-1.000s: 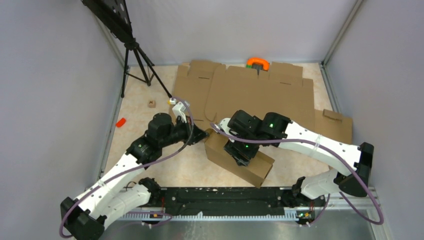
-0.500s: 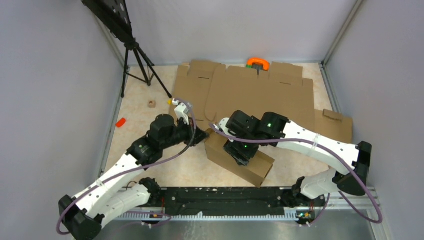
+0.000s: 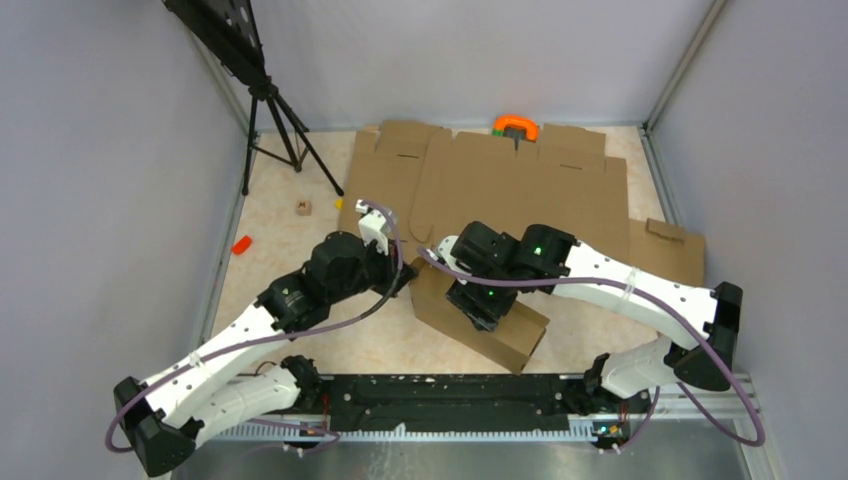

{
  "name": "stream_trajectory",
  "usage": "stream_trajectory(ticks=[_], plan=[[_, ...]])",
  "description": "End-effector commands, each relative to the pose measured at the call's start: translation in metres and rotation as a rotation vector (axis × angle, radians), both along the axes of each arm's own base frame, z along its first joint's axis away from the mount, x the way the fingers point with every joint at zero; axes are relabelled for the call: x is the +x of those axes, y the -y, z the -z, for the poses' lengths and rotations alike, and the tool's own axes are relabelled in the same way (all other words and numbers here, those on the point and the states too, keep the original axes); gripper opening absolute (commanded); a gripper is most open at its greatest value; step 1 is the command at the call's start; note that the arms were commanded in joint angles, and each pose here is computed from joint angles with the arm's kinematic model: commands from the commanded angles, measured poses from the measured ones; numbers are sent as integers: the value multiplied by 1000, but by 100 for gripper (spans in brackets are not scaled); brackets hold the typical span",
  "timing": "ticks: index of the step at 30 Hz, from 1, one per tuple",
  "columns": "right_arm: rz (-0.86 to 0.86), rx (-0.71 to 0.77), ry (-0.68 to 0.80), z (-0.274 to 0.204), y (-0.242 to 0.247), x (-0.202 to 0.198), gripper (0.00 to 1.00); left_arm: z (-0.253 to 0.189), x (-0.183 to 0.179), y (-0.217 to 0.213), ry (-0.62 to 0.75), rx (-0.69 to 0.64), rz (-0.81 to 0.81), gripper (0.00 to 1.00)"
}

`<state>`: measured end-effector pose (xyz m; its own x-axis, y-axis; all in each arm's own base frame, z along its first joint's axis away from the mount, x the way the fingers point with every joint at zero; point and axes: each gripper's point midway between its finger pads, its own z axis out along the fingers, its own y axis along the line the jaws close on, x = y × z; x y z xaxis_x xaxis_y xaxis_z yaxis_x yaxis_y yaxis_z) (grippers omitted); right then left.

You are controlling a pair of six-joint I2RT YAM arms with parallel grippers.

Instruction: Fold the paper box

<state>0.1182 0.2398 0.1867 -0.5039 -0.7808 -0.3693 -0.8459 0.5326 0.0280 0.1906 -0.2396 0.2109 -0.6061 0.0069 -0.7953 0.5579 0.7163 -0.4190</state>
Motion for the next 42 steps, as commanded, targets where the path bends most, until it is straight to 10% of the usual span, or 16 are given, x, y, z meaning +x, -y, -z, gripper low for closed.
stream_trajectory(ticks=[1,11,17,21,27,34,42], plan=[[107,-21,162,-11,4,35,58,79,-40,-33,-213,282,35,0],[102,-18,159,-11,3,34,57,79,-40,-38,-180,338,31,0],[75,2,131,-11,-2,29,58,46,-32,-35,-112,255,-13,24],[67,23,107,-16,-3,23,95,27,-35,-31,-111,164,-35,37],[42,117,107,-38,-12,19,99,21,-33,-38,-89,144,-77,43],[35,76,135,-33,-10,26,98,28,-26,-34,-83,146,-87,39],[40,73,127,-30,-3,21,97,30,-15,-24,-66,161,-82,7]])
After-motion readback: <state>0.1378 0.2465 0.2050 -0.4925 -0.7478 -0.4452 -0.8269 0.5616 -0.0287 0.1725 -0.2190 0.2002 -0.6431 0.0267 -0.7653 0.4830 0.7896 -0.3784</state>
